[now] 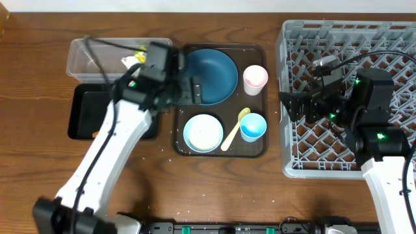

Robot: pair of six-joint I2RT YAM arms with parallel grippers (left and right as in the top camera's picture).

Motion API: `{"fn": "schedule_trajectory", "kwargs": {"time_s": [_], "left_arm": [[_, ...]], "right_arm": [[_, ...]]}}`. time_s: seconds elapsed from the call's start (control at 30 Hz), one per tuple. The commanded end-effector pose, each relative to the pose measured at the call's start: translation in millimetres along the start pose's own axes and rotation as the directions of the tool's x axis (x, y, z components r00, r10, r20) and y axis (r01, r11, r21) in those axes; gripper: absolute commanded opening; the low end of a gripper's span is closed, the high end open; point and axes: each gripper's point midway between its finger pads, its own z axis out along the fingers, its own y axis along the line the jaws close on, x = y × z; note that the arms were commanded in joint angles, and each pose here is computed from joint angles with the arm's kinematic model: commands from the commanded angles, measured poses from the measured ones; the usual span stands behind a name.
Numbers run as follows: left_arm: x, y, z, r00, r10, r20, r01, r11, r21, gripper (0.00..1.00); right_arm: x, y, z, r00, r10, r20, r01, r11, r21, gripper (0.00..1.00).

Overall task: Sort waste into correct bins and load items into the dishwasher rack
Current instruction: 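Reach the left gripper to the pink cup and grasp its rim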

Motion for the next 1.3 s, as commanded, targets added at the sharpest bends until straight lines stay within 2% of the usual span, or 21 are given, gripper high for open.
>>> {"fn": "schedule_trajectory", "kwargs": {"time_s": [0.0,0.23,0.4,0.6,0.97,1.27], "left_arm": [[-18,-23,-3,0.996,0.09,-0.009,-0.09,0.996,0.013,0.92],[-31,-50,27,0.979,0.183,-0.09,-0.182,0.983,0.014,0.91],[-48,-64,67,0.979,0.196,-0.052,-0.195,0.98,0.036,0.92],[-61,-95,109,0.975,0.222,0.01,-0.221,0.965,0.141,0.92],[-45,-133,145,0.937,0.348,0.037,-0.349,0.92,0.178,0.92],[-40,-129,157,0.933,0.358,0.024,-0.358,0.924,0.132,0.87]], "right_arm": [[-7,6,-2,1.0,-0.007,0.018,0.007,1.0,-0.025,0.99],[-7,5,-2,1.0,-0.006,0.017,0.006,1.0,-0.019,0.99],[-8,5,-2,1.0,-0.006,0.02,0.007,1.0,-0.019,0.99],[-8,5,-2,1.0,0.008,0.019,-0.008,1.0,-0.02,0.99],[-2,5,-2,1.0,0.027,-0.001,-0.027,0.999,-0.021,0.99],[2,6,-2,0.999,0.037,-0.019,-0.037,0.999,-0.022,0.99]]}}
